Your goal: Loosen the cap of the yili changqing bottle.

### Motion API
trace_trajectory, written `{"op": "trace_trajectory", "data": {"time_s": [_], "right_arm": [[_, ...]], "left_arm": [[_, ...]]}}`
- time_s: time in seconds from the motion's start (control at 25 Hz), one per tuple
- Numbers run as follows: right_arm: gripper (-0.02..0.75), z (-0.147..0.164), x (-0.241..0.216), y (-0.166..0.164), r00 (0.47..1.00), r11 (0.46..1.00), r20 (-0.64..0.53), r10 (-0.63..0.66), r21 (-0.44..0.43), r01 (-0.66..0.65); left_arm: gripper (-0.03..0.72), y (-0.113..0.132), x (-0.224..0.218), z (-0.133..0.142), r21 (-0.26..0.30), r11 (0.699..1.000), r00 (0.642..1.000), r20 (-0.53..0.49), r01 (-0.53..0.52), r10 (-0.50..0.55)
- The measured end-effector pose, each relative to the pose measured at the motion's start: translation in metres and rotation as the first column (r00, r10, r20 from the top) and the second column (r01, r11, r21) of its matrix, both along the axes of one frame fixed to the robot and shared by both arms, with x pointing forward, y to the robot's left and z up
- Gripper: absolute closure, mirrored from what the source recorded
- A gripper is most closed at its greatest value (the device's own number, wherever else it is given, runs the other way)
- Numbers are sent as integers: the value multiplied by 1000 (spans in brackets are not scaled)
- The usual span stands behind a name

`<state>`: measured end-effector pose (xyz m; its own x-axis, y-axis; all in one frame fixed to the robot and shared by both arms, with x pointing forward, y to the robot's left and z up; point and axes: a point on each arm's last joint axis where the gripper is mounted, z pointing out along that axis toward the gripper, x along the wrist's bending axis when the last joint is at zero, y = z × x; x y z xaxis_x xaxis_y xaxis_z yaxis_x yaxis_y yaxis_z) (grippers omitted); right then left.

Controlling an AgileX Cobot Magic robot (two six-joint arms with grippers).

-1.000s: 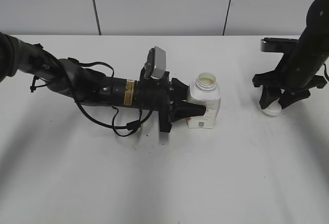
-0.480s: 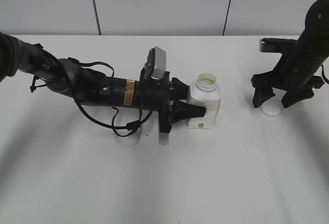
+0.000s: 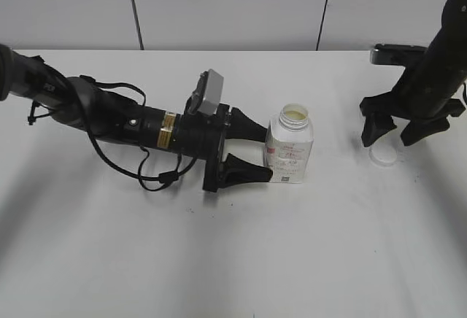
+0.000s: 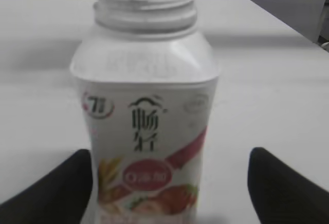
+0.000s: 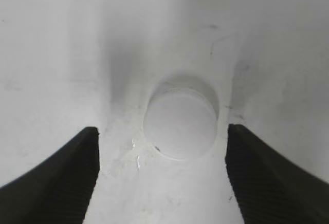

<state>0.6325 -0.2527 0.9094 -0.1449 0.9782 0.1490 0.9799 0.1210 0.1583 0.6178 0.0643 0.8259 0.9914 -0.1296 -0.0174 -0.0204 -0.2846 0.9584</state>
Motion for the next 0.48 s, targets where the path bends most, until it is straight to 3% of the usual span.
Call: {"op": "trace_trajectory", "data": {"time_s": [0.24, 0.48], "right_arm": [[142, 30, -3, 0, 997, 999, 69, 35, 0, -35], [142, 49, -6, -1, 990, 997, 121, 72, -10, -71]], "left_arm": [[130, 25, 9, 16, 58, 998, 999, 44, 22, -25], [162, 39, 17, 55, 84, 996, 996, 91, -2, -6]]}}
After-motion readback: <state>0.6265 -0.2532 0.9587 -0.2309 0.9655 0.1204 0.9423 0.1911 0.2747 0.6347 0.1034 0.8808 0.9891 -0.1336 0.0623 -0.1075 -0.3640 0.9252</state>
